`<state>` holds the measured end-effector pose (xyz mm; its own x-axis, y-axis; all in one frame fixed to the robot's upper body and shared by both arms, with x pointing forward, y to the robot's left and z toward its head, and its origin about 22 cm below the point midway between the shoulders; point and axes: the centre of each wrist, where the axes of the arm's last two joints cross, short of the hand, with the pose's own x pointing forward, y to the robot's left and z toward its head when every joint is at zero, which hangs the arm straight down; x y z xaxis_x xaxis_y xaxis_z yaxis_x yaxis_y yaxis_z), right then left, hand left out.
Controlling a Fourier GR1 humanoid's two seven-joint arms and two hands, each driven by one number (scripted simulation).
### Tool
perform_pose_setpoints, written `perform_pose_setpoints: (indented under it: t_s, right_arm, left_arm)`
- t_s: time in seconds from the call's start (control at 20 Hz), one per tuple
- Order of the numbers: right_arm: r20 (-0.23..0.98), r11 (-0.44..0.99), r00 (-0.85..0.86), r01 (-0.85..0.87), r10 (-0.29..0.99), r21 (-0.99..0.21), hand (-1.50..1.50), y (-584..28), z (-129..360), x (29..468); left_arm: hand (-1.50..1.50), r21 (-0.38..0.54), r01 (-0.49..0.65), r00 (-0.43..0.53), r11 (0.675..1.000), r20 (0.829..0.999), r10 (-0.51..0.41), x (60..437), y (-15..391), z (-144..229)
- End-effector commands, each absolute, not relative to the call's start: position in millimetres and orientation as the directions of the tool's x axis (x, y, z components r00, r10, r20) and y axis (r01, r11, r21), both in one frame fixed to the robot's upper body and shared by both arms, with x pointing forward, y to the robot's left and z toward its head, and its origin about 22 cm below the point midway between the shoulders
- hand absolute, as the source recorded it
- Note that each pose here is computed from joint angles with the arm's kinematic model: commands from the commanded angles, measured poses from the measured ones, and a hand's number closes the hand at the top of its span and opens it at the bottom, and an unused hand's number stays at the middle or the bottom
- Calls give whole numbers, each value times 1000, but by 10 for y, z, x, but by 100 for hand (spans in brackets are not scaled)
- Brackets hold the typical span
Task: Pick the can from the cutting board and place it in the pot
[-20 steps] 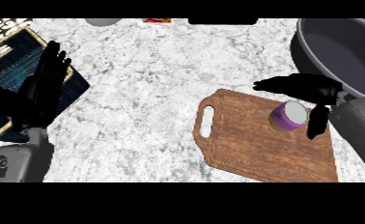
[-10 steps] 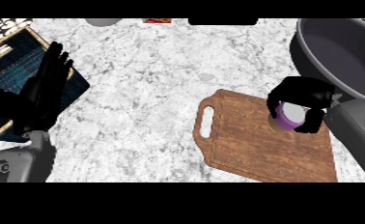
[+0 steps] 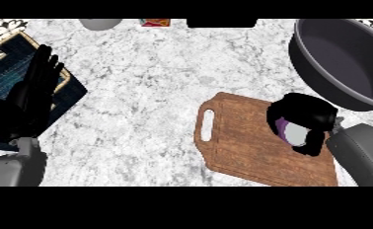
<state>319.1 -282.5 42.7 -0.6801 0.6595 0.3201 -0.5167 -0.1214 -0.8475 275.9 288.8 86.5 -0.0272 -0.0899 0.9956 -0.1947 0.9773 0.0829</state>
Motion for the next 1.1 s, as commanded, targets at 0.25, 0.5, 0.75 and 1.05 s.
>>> perform_pose_setpoints:
  t_s: [0.25,0.5,0.75,1.05]
  right_arm:
    - [382,70,-536,-512,753,-856,150,-2638,310,2126]
    - [502,366,-471,-355,725,-860,150,-2655,645,1820]
    - [559,583,-455,-101,693,-806,150,-2863,1215,1828]
    - [578,665,-388,136,718,-735,150,-3090,1708,1728]
  left_arm:
    - [0,76,-219,-6,973,997,-79,2751,3036,709]
    - [0,78,-238,-29,968,996,-87,2713,3062,882]
    - [0,87,-207,-16,975,996,-92,2663,2931,776]
    - [0,85,-190,-20,978,996,-90,2802,2830,779]
